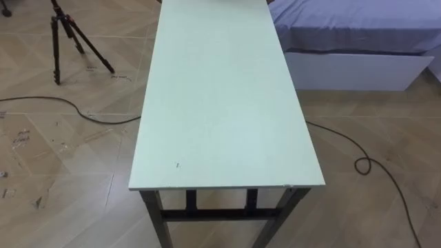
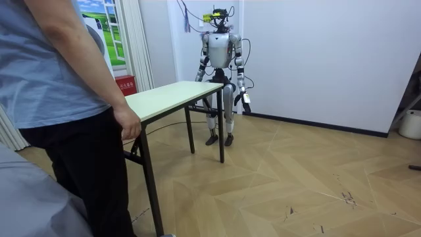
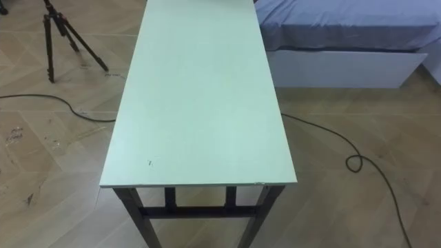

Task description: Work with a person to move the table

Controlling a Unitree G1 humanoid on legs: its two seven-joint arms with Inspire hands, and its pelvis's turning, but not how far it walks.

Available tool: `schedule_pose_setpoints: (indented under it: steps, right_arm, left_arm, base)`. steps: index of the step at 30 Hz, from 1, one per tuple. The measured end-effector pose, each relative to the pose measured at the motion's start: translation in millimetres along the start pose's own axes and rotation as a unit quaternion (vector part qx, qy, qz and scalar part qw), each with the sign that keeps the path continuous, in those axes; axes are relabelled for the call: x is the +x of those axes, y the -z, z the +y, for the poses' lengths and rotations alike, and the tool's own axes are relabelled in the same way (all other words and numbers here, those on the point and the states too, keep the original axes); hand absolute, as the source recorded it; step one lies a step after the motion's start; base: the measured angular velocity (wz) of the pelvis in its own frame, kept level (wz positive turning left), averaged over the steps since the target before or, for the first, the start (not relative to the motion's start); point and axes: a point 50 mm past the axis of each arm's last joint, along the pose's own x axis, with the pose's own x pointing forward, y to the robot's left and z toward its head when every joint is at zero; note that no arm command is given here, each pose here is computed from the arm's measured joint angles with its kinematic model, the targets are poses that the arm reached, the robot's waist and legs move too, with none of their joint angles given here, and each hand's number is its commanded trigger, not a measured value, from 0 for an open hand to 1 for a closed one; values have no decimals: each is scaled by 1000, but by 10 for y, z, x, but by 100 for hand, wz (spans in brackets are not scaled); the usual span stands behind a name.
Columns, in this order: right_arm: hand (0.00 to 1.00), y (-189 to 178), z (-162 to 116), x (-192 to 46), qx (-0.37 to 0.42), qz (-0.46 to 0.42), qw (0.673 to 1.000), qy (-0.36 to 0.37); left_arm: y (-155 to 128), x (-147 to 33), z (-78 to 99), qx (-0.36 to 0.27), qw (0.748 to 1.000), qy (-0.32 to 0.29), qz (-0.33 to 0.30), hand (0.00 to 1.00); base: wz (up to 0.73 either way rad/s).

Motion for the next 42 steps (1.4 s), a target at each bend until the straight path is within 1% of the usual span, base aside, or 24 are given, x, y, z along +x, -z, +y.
schedule_pose_setpoints:
  steps: [8, 13, 16, 18, 22, 24, 27, 29, 31, 33, 36, 40, 42]
  right_arm:
    - [0, 6, -1, 0, 0, 2, 1000, 0]
    - [0, 12, -4, -2, 3, 3, 1000, -4]
    - [0, 18, -3, -2, 8, 5, 1000, -6]
    - [0, 16, 1, -1, 18, 6, 1000, -10]
    - [0, 0, 6, -1, 36, 6, 999, -25]
    - [0, -19, 26, 2, 42, 2, 998, -41]
    - [0, -58, 52, 9, 41, -3, 997, -58]
    - [0, -149, 87, 13, 34, -24, 997, -71]
    - [0, -314, 132, 9, 26, -61, 994, -87]
    - [0, -540, 188, -14, 20, -111, 987, -110]
    - [0, -696, 240, -66, 24, -153, 978, -139]
    - [0, -758, 288, -157, 62, -190, 964, -177]
    - [0, -698, 331, -215, 80, -197, 955, -204]
  left_arm:
    - [13, -1, 13, 0, 1000, -7, 2, 0]
    - [12, 2, 21, -14, 1000, -8, 5, 0]
    - [19, 3, 10, -46, 999, 0, 13, 0]
    - [29, 4, -1, -88, 996, 9, 24, 0]
    - [-2, 15, -13, -145, 989, 29, 29, 0]
    - [-50, 24, -33, -177, 983, 49, 25, 0]
    - [-95, 27, -58, -194, 978, 71, 18, 0]
    - [-175, 25, -78, -205, 975, 91, 0, 0]
    - [-289, 15, -83, -221, 969, 110, -29, 0]
    - [-406, -6, -83, -247, 958, 135, -60, 0]
    - [-572, -39, -51, -279, 942, 157, -103, 0]
    - [-635, -127, -71, -302, 924, 190, -135, 0]
    - [-656, -170, -129, -312, 914, 217, -144, 0]
  base:
    - [0]
    - [0]
    - [2]
    - [7]
    - [10]
    - [2]
    - [0]
    - [0]
    - [0]
    - [2]
    - [6]
    - [8]
    - [7]
